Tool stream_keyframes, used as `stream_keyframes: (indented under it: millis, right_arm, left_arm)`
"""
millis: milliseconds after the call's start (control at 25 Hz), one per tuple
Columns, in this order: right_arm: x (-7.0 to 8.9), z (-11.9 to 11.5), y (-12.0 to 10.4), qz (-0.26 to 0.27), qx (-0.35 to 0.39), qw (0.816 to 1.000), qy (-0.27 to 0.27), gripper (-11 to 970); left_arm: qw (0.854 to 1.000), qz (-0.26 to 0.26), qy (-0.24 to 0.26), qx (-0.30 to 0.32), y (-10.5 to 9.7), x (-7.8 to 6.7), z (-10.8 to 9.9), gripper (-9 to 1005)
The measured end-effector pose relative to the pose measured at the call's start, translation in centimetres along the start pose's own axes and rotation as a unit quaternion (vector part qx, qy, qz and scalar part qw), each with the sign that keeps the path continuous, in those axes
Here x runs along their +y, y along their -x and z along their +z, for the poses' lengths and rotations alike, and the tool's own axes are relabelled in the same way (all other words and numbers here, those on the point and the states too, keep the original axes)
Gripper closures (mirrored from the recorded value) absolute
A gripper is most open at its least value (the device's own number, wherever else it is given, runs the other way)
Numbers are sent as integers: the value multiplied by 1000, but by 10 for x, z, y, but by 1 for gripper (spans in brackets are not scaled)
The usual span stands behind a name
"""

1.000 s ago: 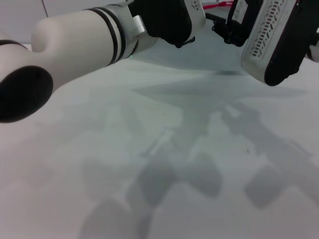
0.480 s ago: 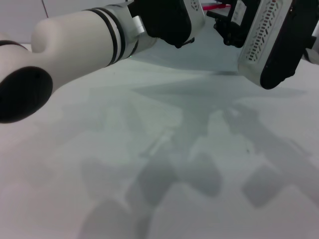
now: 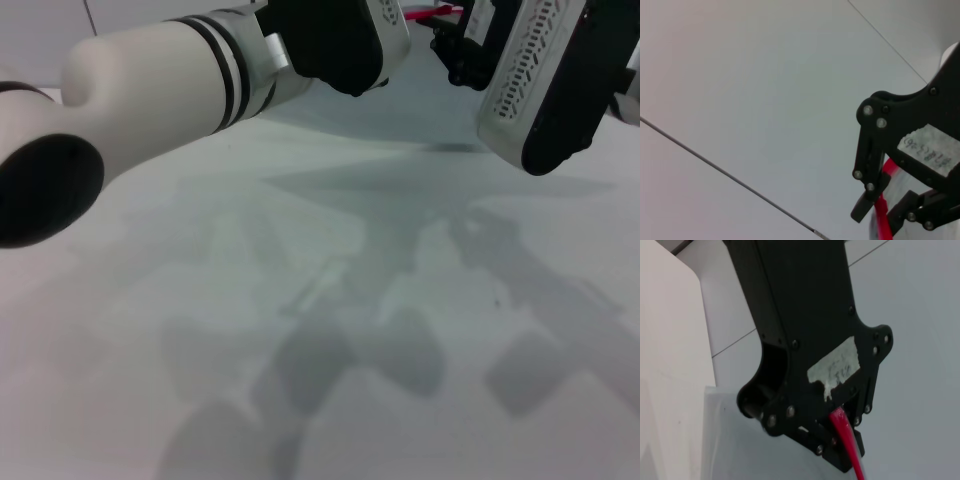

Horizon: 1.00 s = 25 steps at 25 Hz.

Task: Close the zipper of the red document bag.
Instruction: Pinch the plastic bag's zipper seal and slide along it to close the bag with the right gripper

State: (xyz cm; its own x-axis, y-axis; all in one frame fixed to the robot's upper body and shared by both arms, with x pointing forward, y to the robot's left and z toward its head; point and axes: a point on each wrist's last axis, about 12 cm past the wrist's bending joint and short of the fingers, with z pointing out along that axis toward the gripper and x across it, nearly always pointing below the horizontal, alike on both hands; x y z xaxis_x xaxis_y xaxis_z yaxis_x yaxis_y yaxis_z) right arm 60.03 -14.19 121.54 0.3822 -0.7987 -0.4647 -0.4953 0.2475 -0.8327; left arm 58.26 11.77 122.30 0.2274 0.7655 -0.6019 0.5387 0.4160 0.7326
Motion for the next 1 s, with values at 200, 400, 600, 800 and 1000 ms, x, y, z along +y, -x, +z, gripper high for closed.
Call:
stream_keyframes:
  millis: [200, 400, 600, 800, 1000]
  right_arm:
    - [0, -1, 1, -1, -2, 1000, -1, 783]
    - [0, 0, 2, -1, -2, 1000, 0, 829]
    - [1, 0, 2, -1, -3, 1000, 2, 841]
    - [1, 0, 2, -2, -3, 1000, 2, 850]
    - [2, 0, 0, -7, 2, 1000, 2, 874]
  left_arm:
    - [1000, 1, 0, 0, 0, 0, 0, 938]
    - [1000, 0, 0, 1, 0, 0, 0, 938]
    - [1000, 1, 0, 0, 0, 0, 0, 938]
    - [1000, 1, 0, 0, 0, 0, 0, 938]
    - [1000, 0, 1, 0, 0, 0, 0, 938]
